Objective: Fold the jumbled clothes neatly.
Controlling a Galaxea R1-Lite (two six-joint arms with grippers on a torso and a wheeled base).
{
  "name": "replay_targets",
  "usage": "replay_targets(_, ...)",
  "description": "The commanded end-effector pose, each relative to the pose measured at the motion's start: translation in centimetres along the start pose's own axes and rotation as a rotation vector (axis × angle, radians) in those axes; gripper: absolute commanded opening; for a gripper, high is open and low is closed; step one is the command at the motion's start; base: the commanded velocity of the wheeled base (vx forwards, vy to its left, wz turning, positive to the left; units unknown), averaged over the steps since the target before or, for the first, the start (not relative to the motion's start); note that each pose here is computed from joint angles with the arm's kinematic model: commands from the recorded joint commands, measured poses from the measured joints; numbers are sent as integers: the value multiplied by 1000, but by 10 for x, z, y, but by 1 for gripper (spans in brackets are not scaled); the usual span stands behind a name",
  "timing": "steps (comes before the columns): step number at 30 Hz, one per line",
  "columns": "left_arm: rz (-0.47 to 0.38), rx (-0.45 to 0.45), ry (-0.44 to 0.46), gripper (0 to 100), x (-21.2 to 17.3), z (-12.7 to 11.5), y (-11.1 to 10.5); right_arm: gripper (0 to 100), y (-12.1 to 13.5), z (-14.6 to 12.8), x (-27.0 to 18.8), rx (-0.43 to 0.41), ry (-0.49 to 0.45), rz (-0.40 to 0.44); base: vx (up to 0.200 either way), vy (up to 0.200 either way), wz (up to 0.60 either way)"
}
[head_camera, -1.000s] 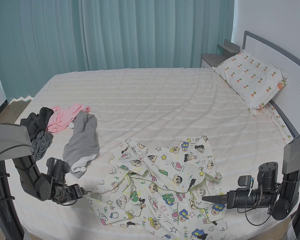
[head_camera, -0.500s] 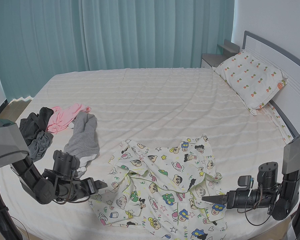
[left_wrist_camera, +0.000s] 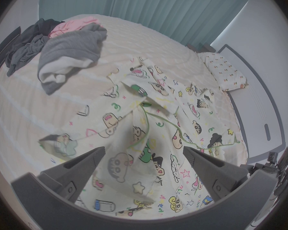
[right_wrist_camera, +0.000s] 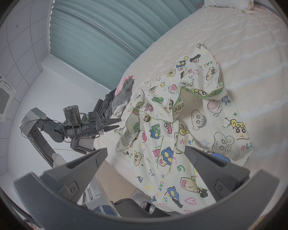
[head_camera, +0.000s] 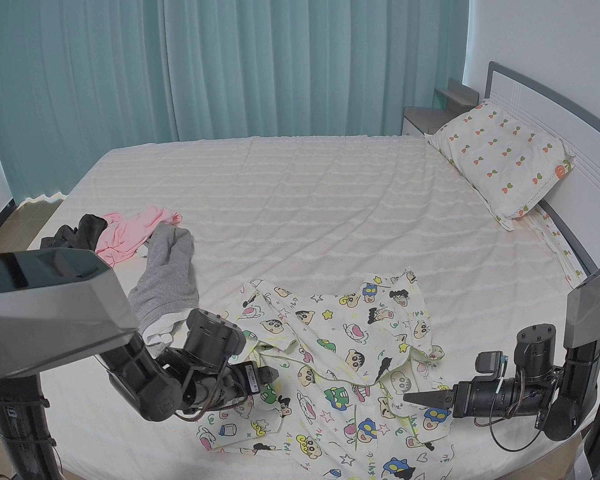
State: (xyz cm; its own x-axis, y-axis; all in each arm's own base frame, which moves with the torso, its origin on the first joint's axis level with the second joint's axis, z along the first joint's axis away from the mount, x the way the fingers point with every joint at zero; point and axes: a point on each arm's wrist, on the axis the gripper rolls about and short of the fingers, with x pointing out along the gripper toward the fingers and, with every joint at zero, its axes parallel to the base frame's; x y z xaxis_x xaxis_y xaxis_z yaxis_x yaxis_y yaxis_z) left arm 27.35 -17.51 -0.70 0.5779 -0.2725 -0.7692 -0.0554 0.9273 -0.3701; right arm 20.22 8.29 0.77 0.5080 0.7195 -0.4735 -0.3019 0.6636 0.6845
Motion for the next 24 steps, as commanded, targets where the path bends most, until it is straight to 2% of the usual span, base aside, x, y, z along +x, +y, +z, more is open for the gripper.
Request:
replay_targets(1, 26, 16, 38, 100, 22, -12, -1, 100, 0, 0, 1, -2, -1, 2, 0, 0, 0)
replay_targets(13, 50, 16, 6, 100, 39, -7, -3, 100, -1, 0, 1, 0, -1, 0, 0, 0, 0)
replay_targets(14, 52, 16, 3, 0, 40, -7, -3, 100, -1, 0, 1, 0, -1, 0, 0, 0, 0)
replay_targets(18, 50, 16, 1, 0, 39, -6, -4, 100, -1, 0, 1, 0, -1, 0, 0, 0, 0)
replay_targets(24, 125, 6, -28, 0, 34, -6, 8, 100, -1, 0, 1, -1, 0, 1, 0, 0, 0)
